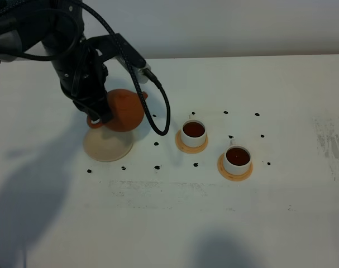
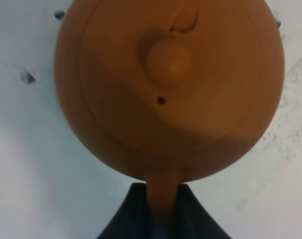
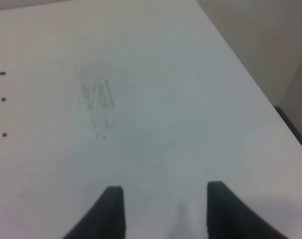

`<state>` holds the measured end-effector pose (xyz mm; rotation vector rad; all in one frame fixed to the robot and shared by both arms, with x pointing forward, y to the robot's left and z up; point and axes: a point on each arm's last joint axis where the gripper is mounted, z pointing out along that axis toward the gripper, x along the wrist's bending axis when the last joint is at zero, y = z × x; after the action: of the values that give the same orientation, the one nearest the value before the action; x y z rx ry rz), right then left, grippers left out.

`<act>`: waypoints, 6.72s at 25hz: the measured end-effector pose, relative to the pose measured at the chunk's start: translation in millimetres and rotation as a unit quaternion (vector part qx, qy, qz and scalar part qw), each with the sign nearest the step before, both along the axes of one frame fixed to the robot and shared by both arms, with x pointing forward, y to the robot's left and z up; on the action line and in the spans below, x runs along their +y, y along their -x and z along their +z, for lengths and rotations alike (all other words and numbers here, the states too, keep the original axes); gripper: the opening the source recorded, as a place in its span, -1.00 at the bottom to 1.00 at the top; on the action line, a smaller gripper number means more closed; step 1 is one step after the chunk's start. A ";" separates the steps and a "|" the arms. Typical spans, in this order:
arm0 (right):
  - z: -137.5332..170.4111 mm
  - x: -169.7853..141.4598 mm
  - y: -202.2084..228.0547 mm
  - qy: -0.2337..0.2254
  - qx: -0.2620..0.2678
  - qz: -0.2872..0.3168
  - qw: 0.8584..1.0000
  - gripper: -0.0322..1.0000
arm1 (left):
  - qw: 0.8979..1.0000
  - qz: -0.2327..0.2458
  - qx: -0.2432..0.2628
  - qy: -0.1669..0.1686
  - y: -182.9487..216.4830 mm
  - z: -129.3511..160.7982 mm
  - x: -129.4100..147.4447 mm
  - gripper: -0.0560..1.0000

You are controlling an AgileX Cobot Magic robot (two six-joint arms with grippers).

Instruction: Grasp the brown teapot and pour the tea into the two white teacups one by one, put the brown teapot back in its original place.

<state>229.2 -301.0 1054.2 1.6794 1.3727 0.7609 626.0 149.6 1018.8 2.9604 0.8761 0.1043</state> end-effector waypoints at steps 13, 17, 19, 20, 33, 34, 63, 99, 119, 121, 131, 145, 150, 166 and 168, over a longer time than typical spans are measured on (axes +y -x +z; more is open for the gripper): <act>0.0 0.0 0.0 0.000 0.000 0.000 1.000 -0.16 | 0.996 0.070 -0.041 0.041 -10.4 -11.0 12.1 -0.73; 0.0 0.0 0.0 0.000 0.000 0.000 1.000 -0.16 | 0.993 0.087 -0.062 0.050 -0.9 -22.6 18.3 -0.73; 0.0 0.0 0.0 0.000 0.000 0.000 1.000 -0.16 | 0.992 0.094 -0.068 0.054 6.1 -22.8 21.6 -0.73; 0.0 0.0 0.0 -0.002 -0.001 -0.001 1.000 -0.16 | 0.991 0.100 -0.070 0.056 9.0 -23.0 22.9 -0.73; 0.0 0.0 0.0 -0.002 -0.001 -0.001 1.000 -0.16 | 0.973 0.219 -0.040 0.059 19.8 -36.6 38.9 -0.73; 0.0 0.0 0.0 -0.002 -0.001 -0.001 1.000 -0.16 | 0.971 0.227 -0.040 0.059 19.6 -36.6 39.6 -0.73; 0.1 0.0 0.0 0.000 0.000 0.000 1.000 -0.16 | 0.962 0.267 0.014 0.045 12.8 -76.7 40.1 -0.73; 0.1 0.0 0.0 -0.002 -0.001 -0.001 1.000 -0.16 | 0.962 0.270 0.009 0.048 12.9 -73.3 40.2 -0.01; 0.1 0.0 0.0 -0.002 -0.001 -0.001 1.000 -0.16 | 0.932 0.340 -0.113 0.045 49.2 43.4 102.3 0.02; 0.1 0.0 0.0 -0.002 -0.001 -0.001 1.000 -0.16 | 0.930 0.347 -0.114 0.045 60.0 44.4 108.7 0.02; 0.1 0.0 0.0 0.000 0.000 0.000 1.000 -0.16 | 0.897 0.419 -0.128 0.052 152.8 66.6 154.2 0.02; 0.1 0.0 0.0 -0.002 -0.001 -0.001 1.000 -0.16 | 0.826 0.488 -0.250 0.127 311.3 59.6 163.1 0.02; 0.1 0.0 0.0 0.000 0.000 0.000 1.000 -0.16 | 0.809 0.511 -0.251 0.146 334.5 35.0 158.6 0.02; 0.1 0.0 0.0 -0.002 -0.001 -0.001 1.000 -0.16 | 0.808 0.522 -0.233 0.143 348.5 8.9 156.3 0.02; 0.1 0.0 0.0 0.000 0.000 0.000 1.000 -0.16 | 0.808 0.518 -0.240 0.148 350.9 9.3 155.7 0.02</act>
<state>229.3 -301.0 1054.3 1.6788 1.3722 0.7613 275.1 305.3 1028.1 1.7077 2.0088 0.6346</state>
